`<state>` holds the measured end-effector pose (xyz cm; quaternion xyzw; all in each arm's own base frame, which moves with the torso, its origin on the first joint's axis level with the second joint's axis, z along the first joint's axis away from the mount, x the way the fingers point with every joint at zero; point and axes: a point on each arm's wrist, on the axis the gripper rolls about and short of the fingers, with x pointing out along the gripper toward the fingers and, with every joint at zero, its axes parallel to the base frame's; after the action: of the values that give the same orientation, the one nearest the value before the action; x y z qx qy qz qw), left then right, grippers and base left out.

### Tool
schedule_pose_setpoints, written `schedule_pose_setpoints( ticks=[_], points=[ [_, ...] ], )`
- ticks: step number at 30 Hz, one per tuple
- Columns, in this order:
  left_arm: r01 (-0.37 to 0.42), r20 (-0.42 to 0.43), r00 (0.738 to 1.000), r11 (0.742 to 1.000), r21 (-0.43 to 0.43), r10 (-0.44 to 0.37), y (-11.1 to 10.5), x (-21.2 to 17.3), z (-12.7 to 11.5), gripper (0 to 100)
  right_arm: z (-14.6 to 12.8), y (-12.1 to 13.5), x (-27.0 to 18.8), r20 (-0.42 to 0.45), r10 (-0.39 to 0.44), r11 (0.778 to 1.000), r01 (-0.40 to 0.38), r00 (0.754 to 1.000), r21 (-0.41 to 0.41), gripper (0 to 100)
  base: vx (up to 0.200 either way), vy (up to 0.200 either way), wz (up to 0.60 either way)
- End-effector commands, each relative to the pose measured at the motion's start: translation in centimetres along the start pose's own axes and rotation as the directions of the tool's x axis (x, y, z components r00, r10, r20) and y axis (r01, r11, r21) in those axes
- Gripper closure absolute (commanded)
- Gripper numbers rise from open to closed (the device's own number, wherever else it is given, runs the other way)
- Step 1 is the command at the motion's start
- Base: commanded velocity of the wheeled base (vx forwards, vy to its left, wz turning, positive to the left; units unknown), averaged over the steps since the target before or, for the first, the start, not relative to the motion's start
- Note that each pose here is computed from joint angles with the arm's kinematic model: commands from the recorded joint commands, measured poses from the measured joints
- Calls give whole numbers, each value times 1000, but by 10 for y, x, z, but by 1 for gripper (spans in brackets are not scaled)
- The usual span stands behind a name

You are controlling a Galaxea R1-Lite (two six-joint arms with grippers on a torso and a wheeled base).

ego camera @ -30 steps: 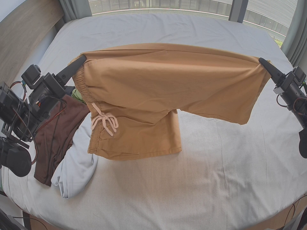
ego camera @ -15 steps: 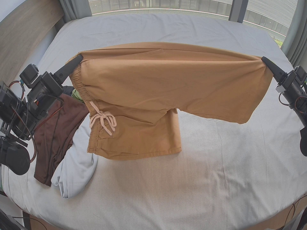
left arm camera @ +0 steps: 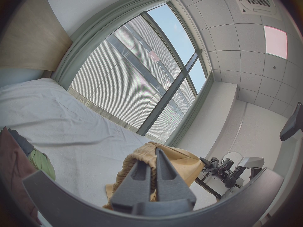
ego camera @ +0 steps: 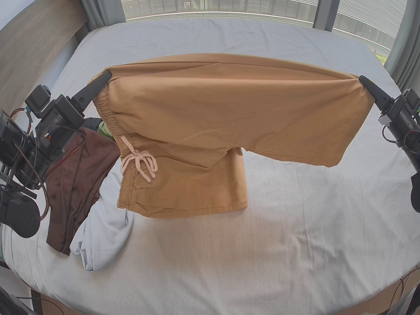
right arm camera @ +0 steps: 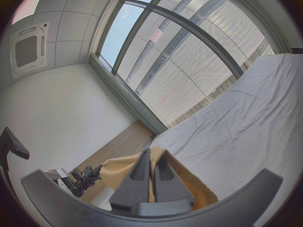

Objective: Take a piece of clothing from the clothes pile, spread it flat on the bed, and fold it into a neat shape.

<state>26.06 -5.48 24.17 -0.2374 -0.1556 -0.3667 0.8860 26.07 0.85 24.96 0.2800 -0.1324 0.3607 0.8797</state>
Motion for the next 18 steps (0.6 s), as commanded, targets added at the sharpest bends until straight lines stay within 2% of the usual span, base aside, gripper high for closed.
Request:
schedule_pose_setpoints(
  ticks=[1, 10, 18],
  points=[
    [10, 15, 1000, 1000, 9, -10, -3, 1, 5, 100, 3, 2, 1, 7, 8, 1000, -8, 1000, -7, 100, 0, 0, 0],
    [20, 31, 999, 1000, 21, -21, -8, -1, 11, 100, 4, 3, 2, 12, 17, 1000, -17, 1000, -15, 100, 0, 0, 0],
    [45, 60, 997, 999, 2, -45, -19, -5, 21, 100, 17, 19, -3, 18, 70, 997, -69, 997, -45, 100, 0, 0, 0]
  ],
)
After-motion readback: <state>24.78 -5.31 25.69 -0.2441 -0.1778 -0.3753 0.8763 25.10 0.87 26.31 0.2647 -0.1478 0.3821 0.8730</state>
